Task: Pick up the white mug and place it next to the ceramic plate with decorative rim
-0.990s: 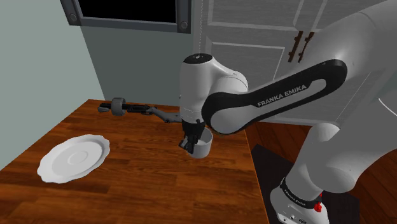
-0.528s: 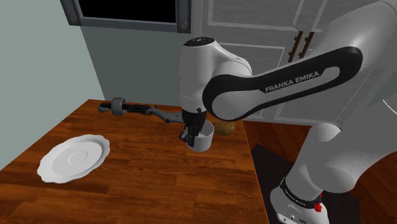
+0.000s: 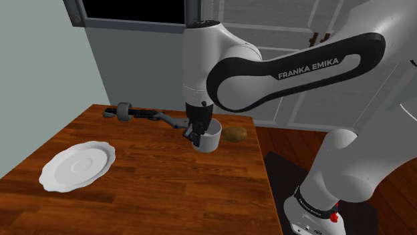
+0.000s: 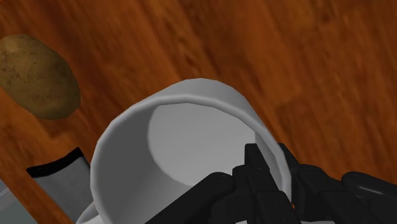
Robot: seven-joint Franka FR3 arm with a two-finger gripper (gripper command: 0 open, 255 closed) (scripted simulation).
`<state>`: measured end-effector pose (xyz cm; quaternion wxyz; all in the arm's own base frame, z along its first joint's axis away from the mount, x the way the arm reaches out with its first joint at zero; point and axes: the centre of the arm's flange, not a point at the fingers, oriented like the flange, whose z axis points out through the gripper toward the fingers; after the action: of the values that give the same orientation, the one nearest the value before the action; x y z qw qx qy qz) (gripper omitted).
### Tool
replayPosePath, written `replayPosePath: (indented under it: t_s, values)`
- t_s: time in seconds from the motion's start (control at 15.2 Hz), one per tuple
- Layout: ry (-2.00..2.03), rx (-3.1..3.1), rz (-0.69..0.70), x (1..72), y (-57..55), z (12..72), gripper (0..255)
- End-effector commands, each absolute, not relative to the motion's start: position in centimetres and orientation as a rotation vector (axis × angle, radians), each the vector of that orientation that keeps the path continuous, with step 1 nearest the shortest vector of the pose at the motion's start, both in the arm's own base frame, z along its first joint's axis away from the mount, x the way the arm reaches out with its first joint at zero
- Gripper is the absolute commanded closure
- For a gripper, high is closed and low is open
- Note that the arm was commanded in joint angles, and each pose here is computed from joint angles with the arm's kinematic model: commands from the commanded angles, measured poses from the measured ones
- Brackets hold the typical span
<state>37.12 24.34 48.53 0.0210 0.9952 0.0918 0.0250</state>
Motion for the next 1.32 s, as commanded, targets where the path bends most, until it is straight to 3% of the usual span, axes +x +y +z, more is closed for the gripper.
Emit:
replayPosePath:
  t_s: [0.0,1.25]
  values:
    - [0.285,3.086,0.076,38.7,26.3,48.6,255]
    - [0.284,3.086,0.076,55.9,44.9,48.8,255]
